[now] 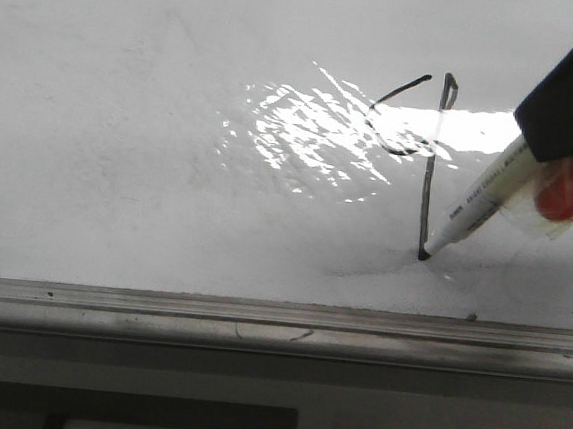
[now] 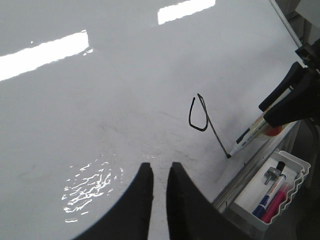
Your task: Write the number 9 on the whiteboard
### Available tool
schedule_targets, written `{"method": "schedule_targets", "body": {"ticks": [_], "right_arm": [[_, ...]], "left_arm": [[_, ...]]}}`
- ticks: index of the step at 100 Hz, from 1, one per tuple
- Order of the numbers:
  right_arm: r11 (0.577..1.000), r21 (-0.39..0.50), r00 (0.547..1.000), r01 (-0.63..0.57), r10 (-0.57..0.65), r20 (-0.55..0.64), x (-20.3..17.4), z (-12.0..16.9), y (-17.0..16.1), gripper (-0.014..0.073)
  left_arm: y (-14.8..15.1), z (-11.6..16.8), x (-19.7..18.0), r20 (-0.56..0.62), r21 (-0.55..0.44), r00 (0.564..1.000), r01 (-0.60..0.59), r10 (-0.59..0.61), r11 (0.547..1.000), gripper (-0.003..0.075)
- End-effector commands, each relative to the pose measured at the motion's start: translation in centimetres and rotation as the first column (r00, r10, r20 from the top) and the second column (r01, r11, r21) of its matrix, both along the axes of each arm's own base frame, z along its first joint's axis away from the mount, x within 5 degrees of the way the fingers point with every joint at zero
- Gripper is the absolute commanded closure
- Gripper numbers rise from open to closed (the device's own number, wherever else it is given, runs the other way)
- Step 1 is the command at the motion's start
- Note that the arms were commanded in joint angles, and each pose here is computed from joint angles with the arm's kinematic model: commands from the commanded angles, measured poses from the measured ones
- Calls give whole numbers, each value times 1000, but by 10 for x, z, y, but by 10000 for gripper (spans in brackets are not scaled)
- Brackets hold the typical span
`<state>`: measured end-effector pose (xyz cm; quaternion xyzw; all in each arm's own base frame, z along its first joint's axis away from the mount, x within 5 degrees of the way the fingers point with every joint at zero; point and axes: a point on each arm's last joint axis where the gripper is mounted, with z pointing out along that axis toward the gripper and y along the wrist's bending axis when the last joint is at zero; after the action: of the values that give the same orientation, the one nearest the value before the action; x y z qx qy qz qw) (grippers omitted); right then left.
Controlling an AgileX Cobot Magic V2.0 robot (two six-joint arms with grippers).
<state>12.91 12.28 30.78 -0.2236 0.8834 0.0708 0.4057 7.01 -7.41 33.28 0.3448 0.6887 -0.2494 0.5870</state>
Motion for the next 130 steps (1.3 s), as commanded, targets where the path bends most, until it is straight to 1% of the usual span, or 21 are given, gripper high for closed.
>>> {"method": "schedule_targets", "body": {"ticks": [1, 22, 45, 50, 53, 64, 71, 75, 76, 77, 84, 89, 91, 100, 109, 119, 130], "right_arm": [[1000, -23, 999, -10, 11, 47, 4, 4, -1, 639], [1000, -3, 1000, -8, 8, 20, 2, 3, 0, 639], [999, -17, 999, -36, 37, 32, 1, 6, 0, 639], [999, -2, 998, -52, 52, 48, 0, 14, 2, 639], [997, 19, 995, -68, 67, 72, -3, 24, 1, 639], [979, 55, 967, -195, 182, 176, -15, 59, 7, 639], [965, 45, 945, -257, 241, 222, -21, 77, 10, 639], [960, 29, 935, -279, 265, 234, -23, 83, 12, 639], [958, 20, 933, -285, 273, 237, -23, 84, 12, 639], [957, 11, 931, -290, 279, 234, -24, 84, 13, 639], [945, -56, 918, -321, 325, 227, -24, 82, 16, 640], [935, -98, 913, -341, 355, 204, -24, 77, 20, 640], [930, -118, 911, -349, 366, 190, -23, 75, 23, 643], [912, -155, 902, -381, 403, 155, -22, 68, 31, 664], [876, -188, 870, -443, 471, 146, -21, 63, 42, 664], [845, -191, 832, -499, 529, 168, -20, 61, 53, 664], [820, -203, 796, -535, 570, 203, -18, 60, 62, 664]], "left_arm": [[2, 13, 2, 20, -73, 999, -35, 37, 997, 672], [2, 13, 2, 21, -73, 999, -36, 38, 997, 672], [2, 13, 2, 21, -73, 999, -36, 38, 997, 672], [2, 13, 2, 21, -73, 999, -36, 38, 997, 672], [2, 13, 2, 21, -73, 999, -36, 38, 997, 672], [1, 12, 1, 14, -68, 999, -27, 28, 997, 659], [0, 10, 1, 7, -53, 1000, -11, 11, 999, 609], [-2, 8, 2, -12, -41, 1000, 3, -4, 999, 546], [-2, 8, 2, -16, -39, 1000, 6, -6, 999, 546], [-3, 7, 3, -20, -36, 1000, 9, -10, 999, 526], [-8, 2, 6, -76, -6, 996, 49, -49, 999, 437], [-12, -3, 8, -105, 18, 991, 87, -85, 996, 410], [-14, -4, 9, -113, 31, 988, 109, -105, 994, 406], [-23, -9, 12, -115, 65, 971, 219, -211, 974, 406], [-32, -10, 17, -93, 63, 951, 302, -296, 951, 406], [-39, -13, 22, -85, 59, 930, 362, -357, 930, 406], [-48, -16, 27, -110, 68, 893, 444, -436, 893, 406]]}}
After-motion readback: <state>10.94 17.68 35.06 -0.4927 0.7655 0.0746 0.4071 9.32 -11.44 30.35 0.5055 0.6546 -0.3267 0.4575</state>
